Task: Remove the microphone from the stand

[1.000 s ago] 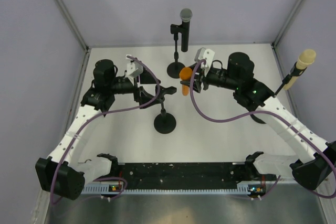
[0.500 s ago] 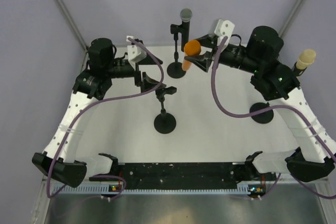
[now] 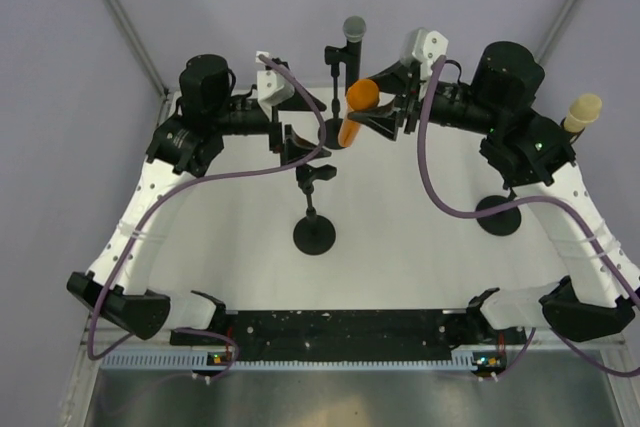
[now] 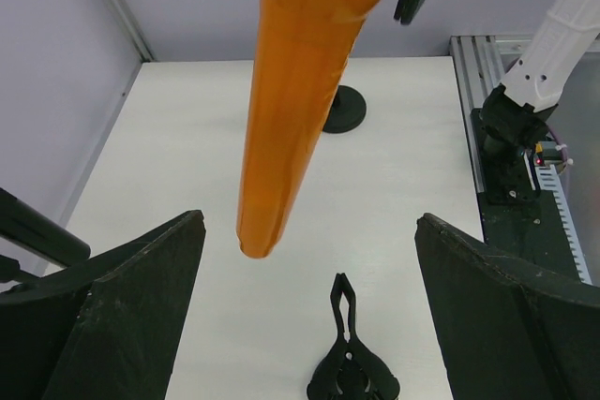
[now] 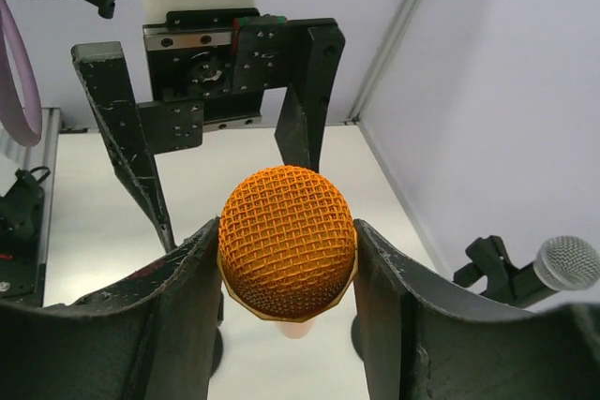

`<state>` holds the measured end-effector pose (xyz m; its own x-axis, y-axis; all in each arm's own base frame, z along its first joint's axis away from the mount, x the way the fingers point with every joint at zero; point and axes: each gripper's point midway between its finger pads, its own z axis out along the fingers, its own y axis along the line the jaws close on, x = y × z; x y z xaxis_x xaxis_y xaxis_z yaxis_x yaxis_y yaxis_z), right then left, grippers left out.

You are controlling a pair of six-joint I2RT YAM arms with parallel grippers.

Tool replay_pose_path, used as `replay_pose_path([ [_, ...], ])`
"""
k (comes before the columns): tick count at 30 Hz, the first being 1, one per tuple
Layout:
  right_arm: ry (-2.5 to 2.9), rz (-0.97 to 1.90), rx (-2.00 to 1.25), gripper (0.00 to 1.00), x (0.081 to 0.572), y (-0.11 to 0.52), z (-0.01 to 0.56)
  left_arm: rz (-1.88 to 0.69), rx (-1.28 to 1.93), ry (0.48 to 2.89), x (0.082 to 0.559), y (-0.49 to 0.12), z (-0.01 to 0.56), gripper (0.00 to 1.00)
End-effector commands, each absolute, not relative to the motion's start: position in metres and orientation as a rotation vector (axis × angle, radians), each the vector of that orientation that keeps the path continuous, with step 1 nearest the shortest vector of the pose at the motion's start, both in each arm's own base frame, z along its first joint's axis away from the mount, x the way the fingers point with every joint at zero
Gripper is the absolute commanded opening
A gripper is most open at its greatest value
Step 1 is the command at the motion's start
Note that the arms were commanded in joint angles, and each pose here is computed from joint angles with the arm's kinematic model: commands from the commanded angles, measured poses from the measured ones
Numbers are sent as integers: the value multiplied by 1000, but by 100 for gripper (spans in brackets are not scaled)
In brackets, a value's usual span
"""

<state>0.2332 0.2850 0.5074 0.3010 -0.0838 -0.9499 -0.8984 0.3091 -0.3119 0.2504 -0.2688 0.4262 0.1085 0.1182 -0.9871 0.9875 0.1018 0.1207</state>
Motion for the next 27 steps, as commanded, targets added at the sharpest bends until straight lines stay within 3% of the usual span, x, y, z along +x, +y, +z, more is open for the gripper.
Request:
replay_pose_path([
  [1, 1059, 822, -1125, 27, 213, 289, 533, -1011, 1279, 1207, 243, -276, 442, 99],
  [12, 1039, 939, -1138, 27, 205, 301, 545, -1069, 1312, 1216, 239, -296, 435, 99],
  [15, 1040, 946, -1141, 26, 205, 302, 545, -1079, 1314, 1214, 240, -300, 437, 95],
  [18, 1042, 951, -1143, 27, 206, 302, 544, -1093, 1319, 1215, 241, -306, 437, 81],
  [22, 1043, 945, -1142, 26, 205, 301, 544, -1111, 1329, 1214, 239, -309, 436, 53],
  [27, 1042, 918, -1132, 27, 206, 298, 544, -1119, 1333, 1221, 236, -309, 432, 27],
])
